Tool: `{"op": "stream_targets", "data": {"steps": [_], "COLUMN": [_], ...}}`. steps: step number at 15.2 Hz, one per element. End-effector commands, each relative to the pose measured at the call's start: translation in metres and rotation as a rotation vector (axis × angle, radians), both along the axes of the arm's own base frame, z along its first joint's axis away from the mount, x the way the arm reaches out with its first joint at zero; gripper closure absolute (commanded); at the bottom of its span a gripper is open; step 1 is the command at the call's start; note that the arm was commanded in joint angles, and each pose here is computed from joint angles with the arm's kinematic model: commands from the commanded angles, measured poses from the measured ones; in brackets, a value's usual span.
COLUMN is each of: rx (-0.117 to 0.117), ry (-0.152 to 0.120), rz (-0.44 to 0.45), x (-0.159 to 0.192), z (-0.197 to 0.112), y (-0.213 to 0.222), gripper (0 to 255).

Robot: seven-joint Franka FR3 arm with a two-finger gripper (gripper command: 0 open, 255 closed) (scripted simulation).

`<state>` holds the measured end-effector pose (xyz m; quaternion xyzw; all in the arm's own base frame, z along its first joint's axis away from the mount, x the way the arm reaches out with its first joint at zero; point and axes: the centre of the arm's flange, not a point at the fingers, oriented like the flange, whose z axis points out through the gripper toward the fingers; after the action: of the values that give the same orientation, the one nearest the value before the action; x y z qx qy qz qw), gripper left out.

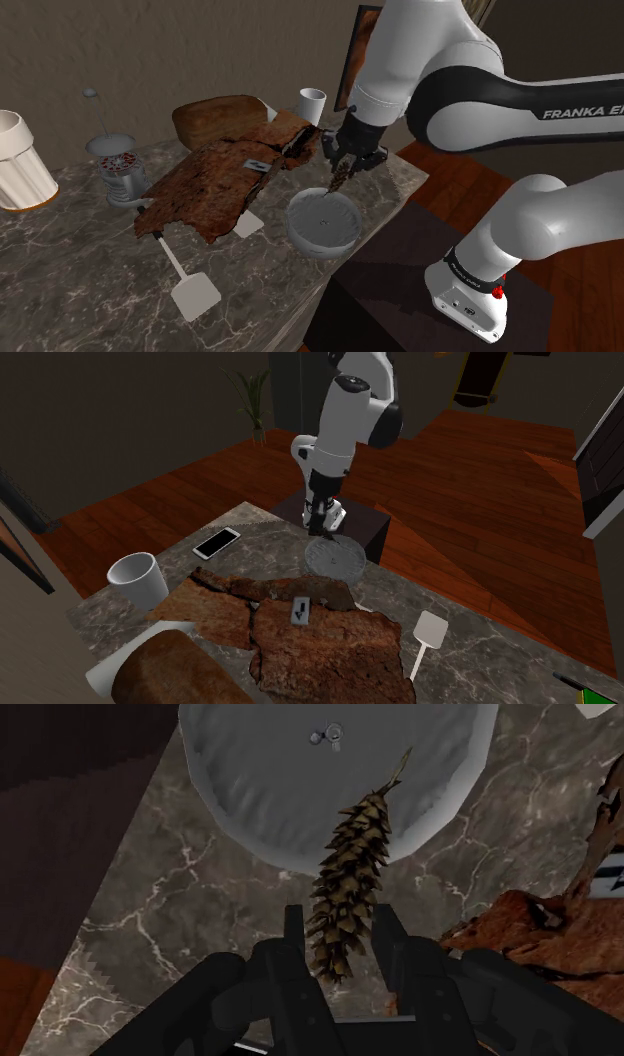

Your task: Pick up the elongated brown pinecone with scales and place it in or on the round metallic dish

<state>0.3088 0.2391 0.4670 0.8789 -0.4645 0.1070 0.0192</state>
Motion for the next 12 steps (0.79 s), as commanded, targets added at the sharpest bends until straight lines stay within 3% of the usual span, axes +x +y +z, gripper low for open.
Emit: {"op": "stream_targets", "data": {"steps": [1,2,12], "rx": [0.001,0.001,0.001], "ry": [0.0,0.0,0.0], "rz": [-0.001,-0.001,-0.001], "x": [-0.012,-0.021,-0.021], "z": [0.002,0.003,-0.05], "y": [0.025,0.042,0.042], "gripper": [255,255,255]}}
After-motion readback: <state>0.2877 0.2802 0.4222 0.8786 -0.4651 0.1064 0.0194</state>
